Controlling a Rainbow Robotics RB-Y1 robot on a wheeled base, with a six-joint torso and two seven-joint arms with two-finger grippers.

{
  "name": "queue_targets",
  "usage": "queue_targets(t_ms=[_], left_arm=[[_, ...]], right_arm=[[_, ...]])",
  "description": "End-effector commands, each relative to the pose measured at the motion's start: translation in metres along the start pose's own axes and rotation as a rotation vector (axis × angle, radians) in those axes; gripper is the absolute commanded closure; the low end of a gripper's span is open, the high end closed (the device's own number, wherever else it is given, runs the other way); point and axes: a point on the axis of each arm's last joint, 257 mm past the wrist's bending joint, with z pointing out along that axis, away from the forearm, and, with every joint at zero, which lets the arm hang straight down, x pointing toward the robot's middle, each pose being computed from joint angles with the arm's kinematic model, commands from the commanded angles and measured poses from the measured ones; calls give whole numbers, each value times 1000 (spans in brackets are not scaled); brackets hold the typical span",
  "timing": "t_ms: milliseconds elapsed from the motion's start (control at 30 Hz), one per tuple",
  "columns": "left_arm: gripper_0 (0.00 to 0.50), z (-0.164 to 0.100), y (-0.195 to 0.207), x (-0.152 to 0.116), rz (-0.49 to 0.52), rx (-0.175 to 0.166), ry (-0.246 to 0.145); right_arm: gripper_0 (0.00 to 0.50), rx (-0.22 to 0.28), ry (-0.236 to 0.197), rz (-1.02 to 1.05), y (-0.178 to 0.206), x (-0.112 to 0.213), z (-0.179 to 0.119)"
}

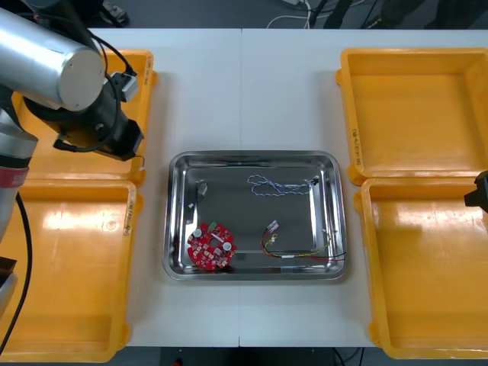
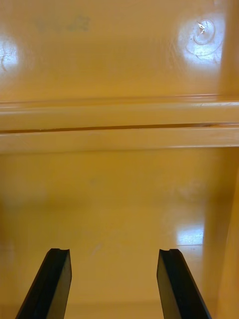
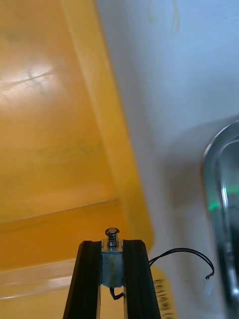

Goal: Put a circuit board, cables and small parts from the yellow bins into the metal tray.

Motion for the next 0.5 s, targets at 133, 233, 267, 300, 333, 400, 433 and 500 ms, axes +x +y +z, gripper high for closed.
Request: queue_targets(t_ms=[133,233,267,300,333,400,433,500], left_arm=[[500,-21,-69,-29,30,26,-86],[500,-17,-91,-29,29,31,-94],[500,-16,-95,-29,29,32,-96],[500,-14,-104,-30,31,41,-104],[500,-12,-111,-30,28,47,-110],[500,-9,-126,-31,28,61,-125],[500,-8,-129,-32,26,64,-130],[500,-4,-144,-32,29,77,-142]], right_arm=[[0,56,-29,12,-29,-1,-9],[0,57,-26,8,-29,1,-8],[0,56,-29,7,-29,0,-8],[0,56,-28,9,-29,0,-8],[0,56,-29,11,-30,0,-7],[0,51,-29,16,-31,-1,-5],[0,49,-28,20,-31,-1,-4],[0,46,-32,24,-32,-2,-3]])
